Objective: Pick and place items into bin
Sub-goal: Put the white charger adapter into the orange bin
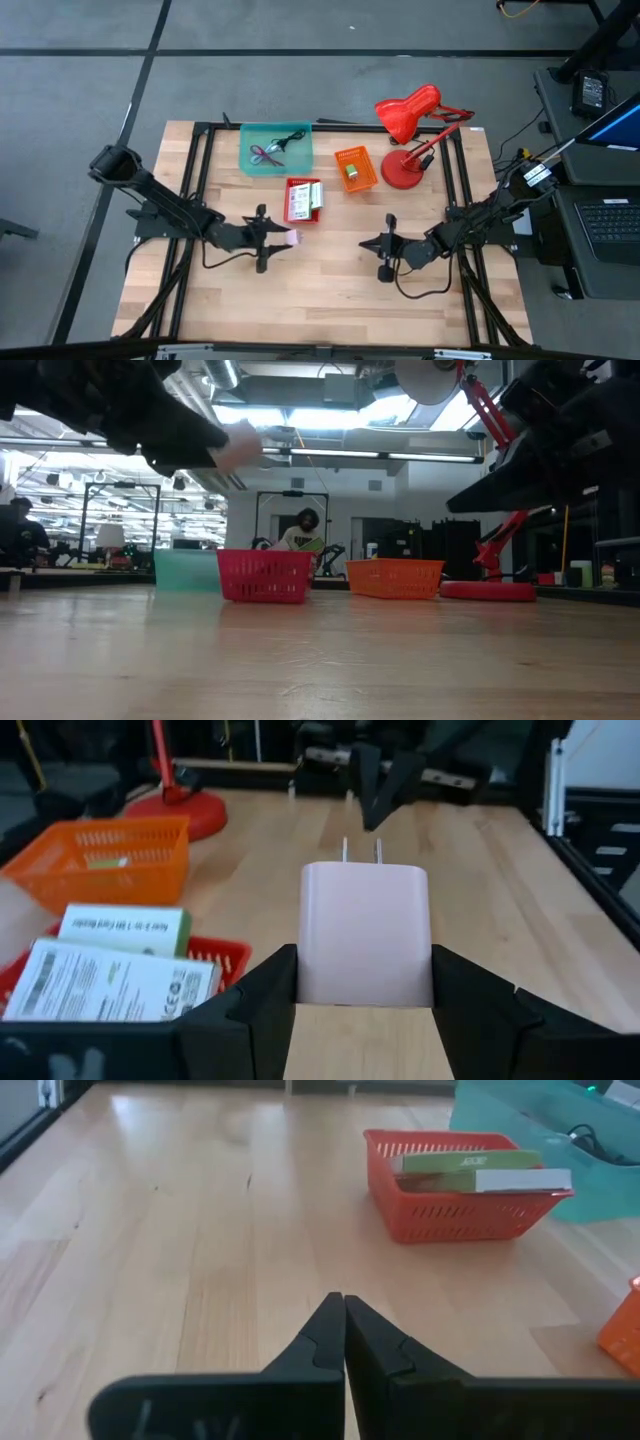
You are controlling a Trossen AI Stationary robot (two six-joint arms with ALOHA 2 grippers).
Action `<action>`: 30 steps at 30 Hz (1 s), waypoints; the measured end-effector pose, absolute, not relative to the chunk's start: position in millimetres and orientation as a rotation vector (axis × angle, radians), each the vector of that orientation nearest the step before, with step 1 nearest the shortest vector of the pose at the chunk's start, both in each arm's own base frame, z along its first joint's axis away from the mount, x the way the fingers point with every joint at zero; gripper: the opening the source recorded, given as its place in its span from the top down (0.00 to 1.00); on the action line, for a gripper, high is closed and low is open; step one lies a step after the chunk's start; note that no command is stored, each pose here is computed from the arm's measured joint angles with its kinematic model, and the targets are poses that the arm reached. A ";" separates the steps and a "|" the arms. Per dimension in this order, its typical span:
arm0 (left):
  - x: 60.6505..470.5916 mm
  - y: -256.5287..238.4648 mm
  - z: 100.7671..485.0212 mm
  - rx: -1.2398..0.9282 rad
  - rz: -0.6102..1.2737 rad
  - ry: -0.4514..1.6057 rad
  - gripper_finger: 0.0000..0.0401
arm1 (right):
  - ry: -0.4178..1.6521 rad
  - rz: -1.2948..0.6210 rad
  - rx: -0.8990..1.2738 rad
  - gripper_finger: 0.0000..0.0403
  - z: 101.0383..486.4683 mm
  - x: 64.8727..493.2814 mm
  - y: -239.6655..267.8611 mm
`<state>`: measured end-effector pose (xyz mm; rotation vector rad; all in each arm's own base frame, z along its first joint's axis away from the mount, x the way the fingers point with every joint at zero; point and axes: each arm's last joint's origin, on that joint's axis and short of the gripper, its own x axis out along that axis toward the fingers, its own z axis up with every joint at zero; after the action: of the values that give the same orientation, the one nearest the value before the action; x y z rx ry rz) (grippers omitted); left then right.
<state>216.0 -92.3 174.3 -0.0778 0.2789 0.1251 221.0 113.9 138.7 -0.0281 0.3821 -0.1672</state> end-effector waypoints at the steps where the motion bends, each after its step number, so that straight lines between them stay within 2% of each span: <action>1: 216.0 -91.1 174.3 -0.072 0.120 0.269 0.53 | 0.377 -0.172 -0.023 1.00 139.2 221.9 112.8; 7: 220.8 -80.4 179.2 0.010 0.141 0.206 0.53 | 0.344 -0.198 0.014 1.00 142.6 227.8 105.1; 15: 230.5 -59.2 185.8 -0.024 0.115 0.150 0.53 | 0.341 -0.200 0.011 0.96 143.7 232.3 97.4; 30: 236.6 -43.0 196.2 0.018 0.049 0.051 0.53 | 0.187 -0.179 -0.065 0.48 161.1 239.2 96.2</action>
<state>236.6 -43.0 196.2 0.0177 0.0505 0.0485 239.2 96.2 161.1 -0.0651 0.1871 -0.1791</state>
